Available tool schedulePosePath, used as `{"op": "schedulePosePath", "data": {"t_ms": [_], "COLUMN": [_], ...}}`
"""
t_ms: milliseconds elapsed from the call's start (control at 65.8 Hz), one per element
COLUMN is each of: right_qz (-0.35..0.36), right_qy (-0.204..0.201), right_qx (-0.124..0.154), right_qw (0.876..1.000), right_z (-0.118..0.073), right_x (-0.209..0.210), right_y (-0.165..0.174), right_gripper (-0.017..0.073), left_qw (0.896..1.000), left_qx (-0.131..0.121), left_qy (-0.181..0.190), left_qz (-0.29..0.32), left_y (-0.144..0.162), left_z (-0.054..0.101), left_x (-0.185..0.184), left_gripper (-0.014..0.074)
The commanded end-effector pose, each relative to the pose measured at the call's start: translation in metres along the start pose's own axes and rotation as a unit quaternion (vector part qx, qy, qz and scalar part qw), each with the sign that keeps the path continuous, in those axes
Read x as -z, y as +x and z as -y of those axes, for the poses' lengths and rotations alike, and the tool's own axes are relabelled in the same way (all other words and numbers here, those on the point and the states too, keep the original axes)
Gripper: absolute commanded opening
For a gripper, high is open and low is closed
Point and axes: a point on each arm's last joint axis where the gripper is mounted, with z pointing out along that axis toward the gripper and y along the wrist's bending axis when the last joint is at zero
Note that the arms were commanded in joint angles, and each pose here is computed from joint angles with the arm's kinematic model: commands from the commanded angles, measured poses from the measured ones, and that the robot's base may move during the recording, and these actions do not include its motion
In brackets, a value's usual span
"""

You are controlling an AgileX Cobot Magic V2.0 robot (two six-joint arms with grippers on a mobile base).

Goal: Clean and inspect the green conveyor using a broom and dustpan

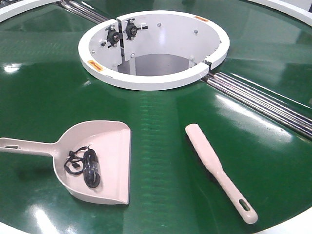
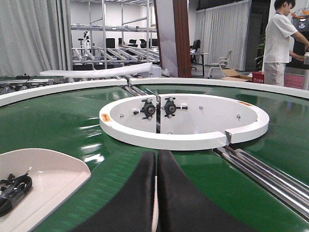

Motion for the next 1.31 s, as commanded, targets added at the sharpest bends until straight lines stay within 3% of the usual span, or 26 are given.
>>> {"op": "schedulePosePath", "data": {"t_ms": [0,15,91,152,410,501,638,896,1291], "right_qz": [0.043,0.042,0.024,0.001,-0.015,-0.018,-0.032,-0.013,-0.013], "right_qy": [0.003,0.003,0.008,0.016,0.126,0.151,0.171,0.170,0.170], "right_qx": [0.005,0.008,0.078,0.094,0.049,0.033,-0.015,0.006,0.003], "right_qw": [0.999,0.999,0.997,0.995,0.991,0.988,0.985,0.985,0.985], "right_z": [0.001,0.001,0.001,0.002,0.014,0.017,0.019,0.017,0.017], "right_x": [-0.001,-0.001,-0.001,-0.001,-0.002,-0.004,-0.002,0.002,0.002], "right_y": [-0.015,-0.015,-0.011,-0.007,0.013,0.032,0.049,0.047,0.047], "right_gripper": [-0.0009,-0.0009,-0.0009,-0.0009,-0.0009,-0.0009,-0.0009,-0.0009,-0.0009], "left_qw": [1.000,1.000,1.000,1.000,1.000,1.000,1.000,1.000,1.000], "left_qx": [0.003,0.003,0.003,0.003,0.002,0.002,0.002,0.002,0.002], "left_qy": [0.000,0.000,0.000,0.000,0.000,0.000,0.000,0.000,0.000], "left_qz": [0.031,0.031,0.031,0.031,0.031,0.031,0.031,0.031,0.031], "left_y": [-0.004,-0.004,-0.004,-0.004,-0.004,-0.004,-0.004,-0.004,-0.004], "left_z": [0.000,0.000,0.000,0.000,0.000,0.000,0.000,0.000,0.000], "left_x": [-0.001,-0.001,-0.001,-0.001,-0.001,-0.001,-0.001,-0.001,-0.001], "left_gripper": [-0.0006,-0.0006,-0.0006,-0.0006,-0.0006,-0.0006,-0.0006,-0.0006,-0.0006]}}
